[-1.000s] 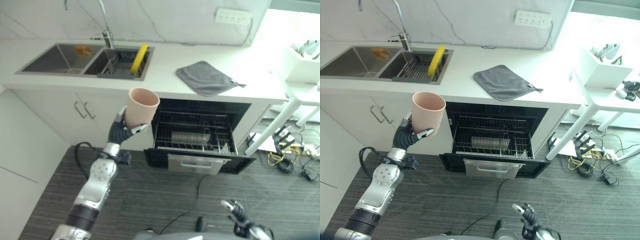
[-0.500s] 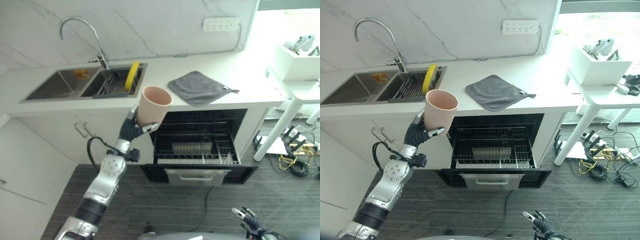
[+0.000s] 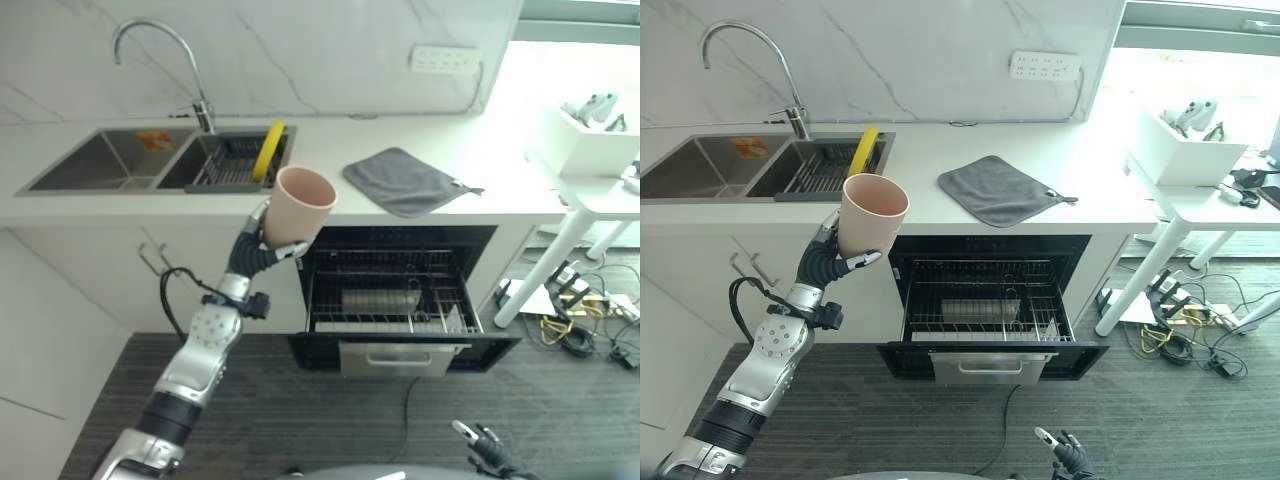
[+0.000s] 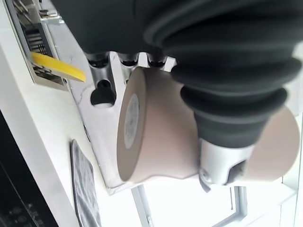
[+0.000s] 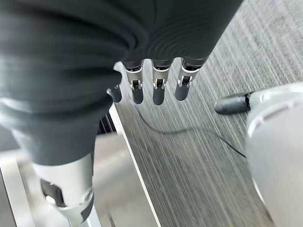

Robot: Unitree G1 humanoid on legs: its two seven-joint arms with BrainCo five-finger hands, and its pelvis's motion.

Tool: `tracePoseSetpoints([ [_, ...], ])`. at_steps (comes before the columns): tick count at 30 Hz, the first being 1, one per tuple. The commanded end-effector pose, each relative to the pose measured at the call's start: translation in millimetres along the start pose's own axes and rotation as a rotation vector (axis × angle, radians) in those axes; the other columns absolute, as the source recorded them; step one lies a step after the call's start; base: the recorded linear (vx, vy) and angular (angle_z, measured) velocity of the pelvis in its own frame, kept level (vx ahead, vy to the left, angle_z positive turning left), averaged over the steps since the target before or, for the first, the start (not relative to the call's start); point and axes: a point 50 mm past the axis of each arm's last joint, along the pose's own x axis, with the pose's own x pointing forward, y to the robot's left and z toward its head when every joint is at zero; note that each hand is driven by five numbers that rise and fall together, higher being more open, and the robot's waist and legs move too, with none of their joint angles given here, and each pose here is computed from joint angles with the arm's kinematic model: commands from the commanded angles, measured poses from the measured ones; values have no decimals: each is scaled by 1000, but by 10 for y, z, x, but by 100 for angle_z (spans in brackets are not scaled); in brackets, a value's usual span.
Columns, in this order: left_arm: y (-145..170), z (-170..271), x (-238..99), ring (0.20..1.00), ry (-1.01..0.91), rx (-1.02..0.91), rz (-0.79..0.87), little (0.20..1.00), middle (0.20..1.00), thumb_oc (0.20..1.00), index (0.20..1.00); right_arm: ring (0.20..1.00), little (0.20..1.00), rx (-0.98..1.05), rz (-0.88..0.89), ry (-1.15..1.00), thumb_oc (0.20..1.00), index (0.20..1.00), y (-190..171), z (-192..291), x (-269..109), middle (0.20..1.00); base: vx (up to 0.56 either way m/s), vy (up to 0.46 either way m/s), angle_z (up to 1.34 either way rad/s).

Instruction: Place the dishes in the dishwasher.

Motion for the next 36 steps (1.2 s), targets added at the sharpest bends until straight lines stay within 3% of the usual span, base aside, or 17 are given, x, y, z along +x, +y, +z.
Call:
tracePoseSetpoints([
  [1,99,349,201,200,-185,-11,44,200,200,200,200,1000,1000,76,-8,-114,1000,1000,60,292,70,1000,39,10,-2],
  [11,52,336,239,200,-197,-5,48,200,200,200,200,1000,1000,21,60,-131,1000,1000,214,336,71,1000,83,62,-9],
  [14,155,343,308,200,-193,8,95,200,200,200,200,1000,1000,-29,94,-96,1000,1000,242,265,62,1000,263,-385,4],
  [24,-56,354,271,200,-208,-60,57,200,200,200,200,1000,1000,-9,3,-146,1000,1000,-48,460,87,1000,110,2,6],
  [36,9,319,220,200,-176,-23,62,200,200,200,200,1000,1000,2,48,-34,1000,1000,73,108,44,1000,29,12,1],
])
